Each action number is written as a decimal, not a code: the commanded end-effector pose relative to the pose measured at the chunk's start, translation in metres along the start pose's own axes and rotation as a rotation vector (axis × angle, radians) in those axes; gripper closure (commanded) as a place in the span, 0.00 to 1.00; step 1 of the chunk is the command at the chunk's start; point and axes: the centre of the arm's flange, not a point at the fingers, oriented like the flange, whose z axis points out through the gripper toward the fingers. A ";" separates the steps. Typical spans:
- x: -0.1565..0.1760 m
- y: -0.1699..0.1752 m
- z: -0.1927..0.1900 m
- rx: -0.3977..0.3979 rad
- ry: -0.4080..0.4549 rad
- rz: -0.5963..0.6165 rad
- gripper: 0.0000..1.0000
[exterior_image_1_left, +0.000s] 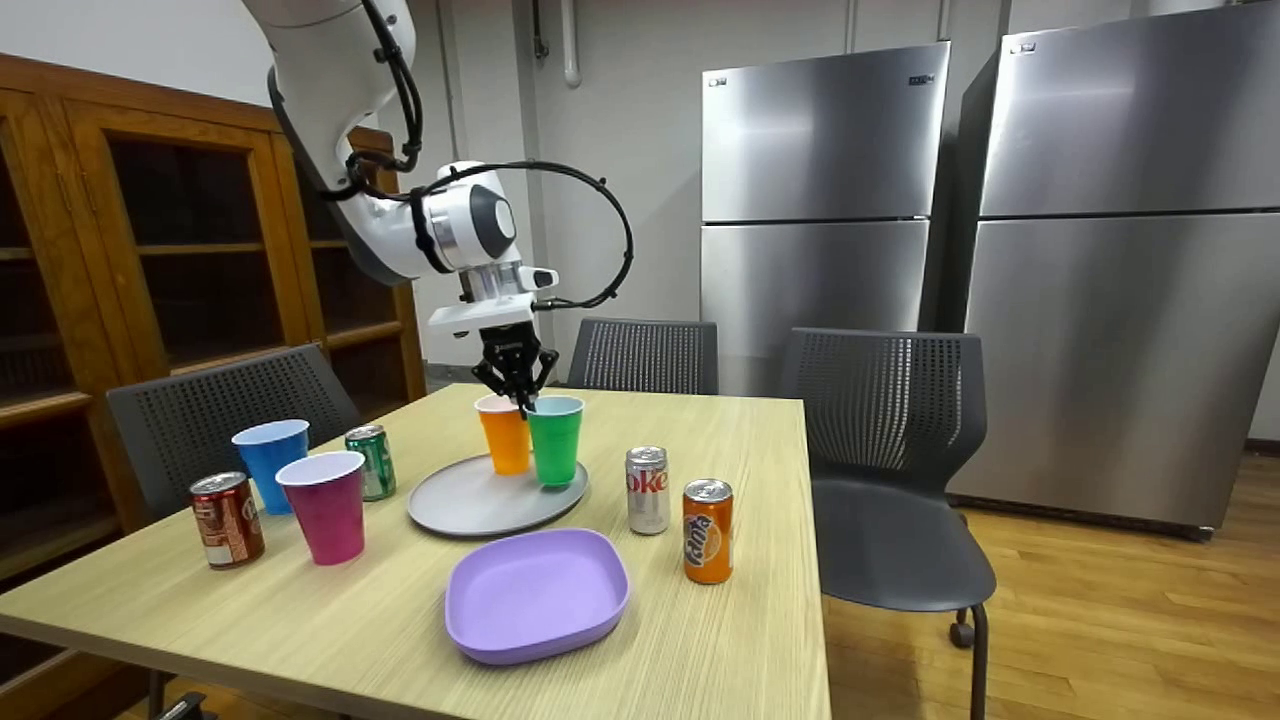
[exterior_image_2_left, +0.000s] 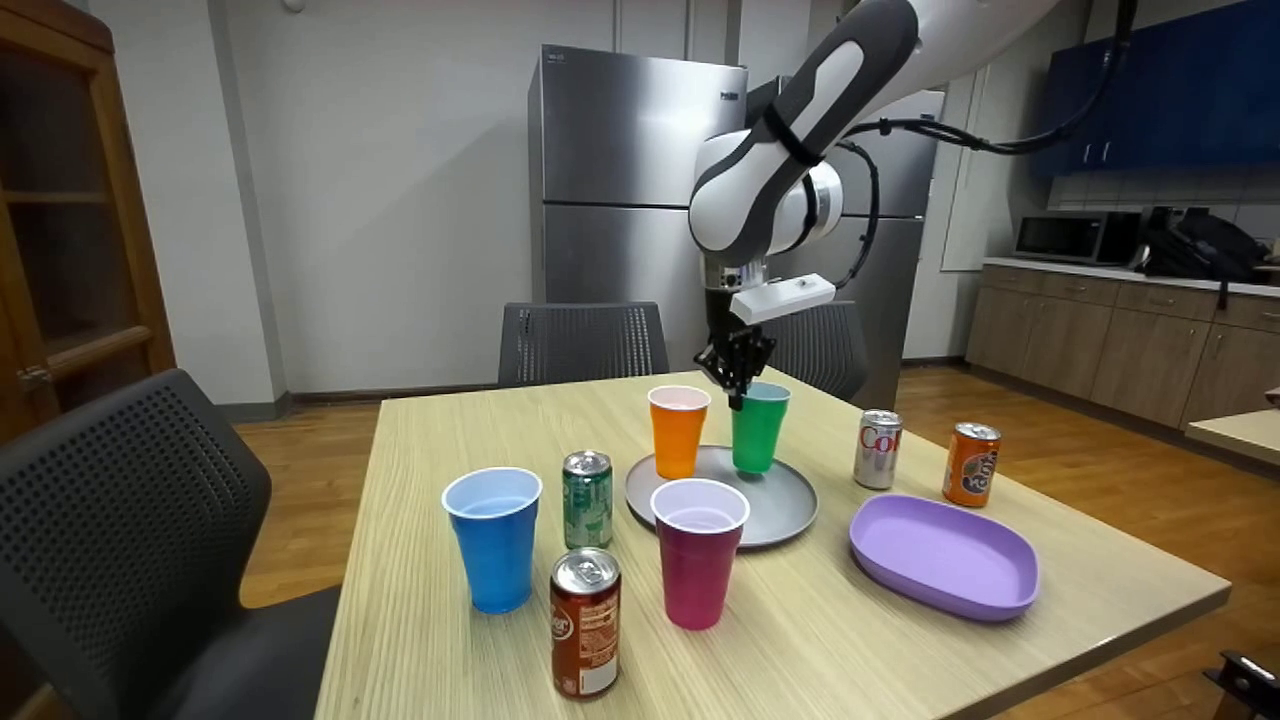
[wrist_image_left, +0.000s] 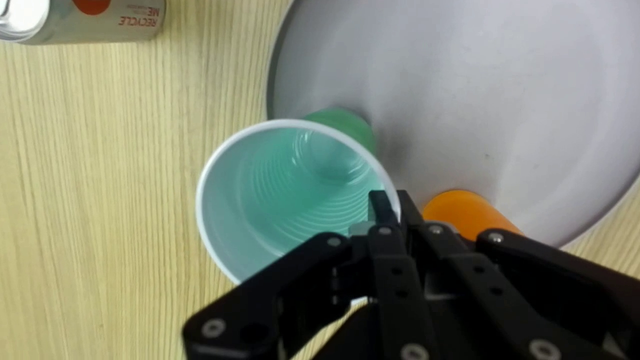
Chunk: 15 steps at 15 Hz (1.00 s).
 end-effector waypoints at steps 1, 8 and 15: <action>0.013 0.003 -0.005 0.006 -0.020 -0.021 0.99; 0.002 0.007 -0.016 0.006 0.001 -0.013 0.33; -0.015 0.029 -0.050 -0.002 0.063 0.037 0.00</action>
